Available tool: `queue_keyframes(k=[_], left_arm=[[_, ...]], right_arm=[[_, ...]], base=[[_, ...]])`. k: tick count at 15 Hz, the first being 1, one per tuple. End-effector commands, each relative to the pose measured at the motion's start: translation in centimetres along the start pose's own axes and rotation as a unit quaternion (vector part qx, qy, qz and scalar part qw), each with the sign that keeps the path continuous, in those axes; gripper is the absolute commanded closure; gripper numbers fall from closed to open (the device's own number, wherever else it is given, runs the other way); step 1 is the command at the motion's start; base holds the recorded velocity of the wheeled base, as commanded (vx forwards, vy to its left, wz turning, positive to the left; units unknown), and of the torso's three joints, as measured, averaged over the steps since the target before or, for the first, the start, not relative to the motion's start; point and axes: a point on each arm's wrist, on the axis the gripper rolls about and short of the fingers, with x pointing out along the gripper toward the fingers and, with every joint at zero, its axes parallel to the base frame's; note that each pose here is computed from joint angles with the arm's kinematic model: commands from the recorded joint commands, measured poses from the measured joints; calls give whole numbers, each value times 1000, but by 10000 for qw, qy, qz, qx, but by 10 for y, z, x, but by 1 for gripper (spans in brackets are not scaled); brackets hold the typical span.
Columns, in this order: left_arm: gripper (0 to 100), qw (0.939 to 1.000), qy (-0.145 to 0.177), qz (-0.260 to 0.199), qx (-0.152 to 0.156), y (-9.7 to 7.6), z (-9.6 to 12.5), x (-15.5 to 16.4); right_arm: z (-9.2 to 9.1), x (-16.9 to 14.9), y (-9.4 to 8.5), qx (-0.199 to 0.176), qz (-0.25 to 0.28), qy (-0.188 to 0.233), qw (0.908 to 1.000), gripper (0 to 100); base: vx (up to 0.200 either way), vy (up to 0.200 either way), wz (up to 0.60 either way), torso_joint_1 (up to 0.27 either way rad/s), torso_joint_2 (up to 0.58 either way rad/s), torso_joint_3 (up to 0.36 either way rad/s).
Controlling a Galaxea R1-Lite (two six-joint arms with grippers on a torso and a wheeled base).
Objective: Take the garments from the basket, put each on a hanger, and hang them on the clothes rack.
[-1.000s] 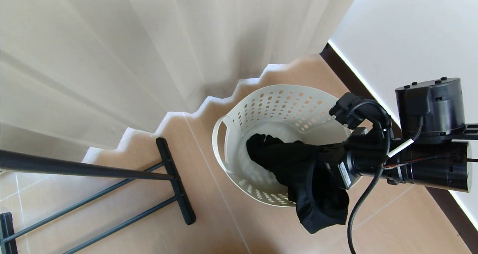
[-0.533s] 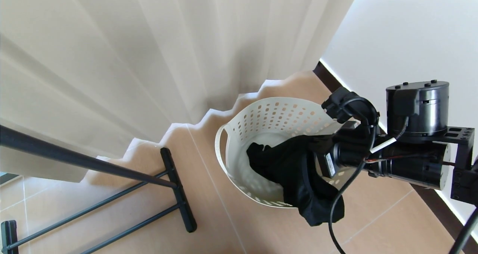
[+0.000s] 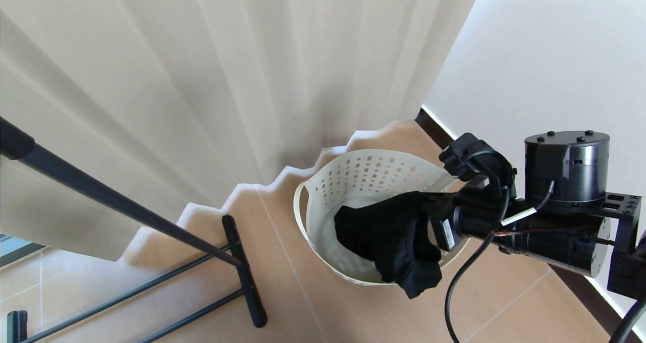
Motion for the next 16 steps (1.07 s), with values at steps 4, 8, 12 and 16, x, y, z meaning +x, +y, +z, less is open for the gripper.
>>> queue_keyframes(k=[4,8,12,16], left_arm=[[0,10000,1,18,-8,0,0,0],[0,10000,1,10,0,0,0,0],[0,10000,1,10,0,0,0,0],[0,10000,1,3,0,0,0,0]], right_arm=[[-4,-9,2,-54,-14,-363,9993,100],[-8,-17,3,-144,-42,-413,9990,100],[-7,-15,2,-235,-47,-421,9988,100],[-8,-11,3,-391,-43,-367,9986,100]], base=[[0,0,0,-1,5,201],[0,0,0,1,2,202],[0,0,0,2,2,201],[0,0,0,6,-89,107]])
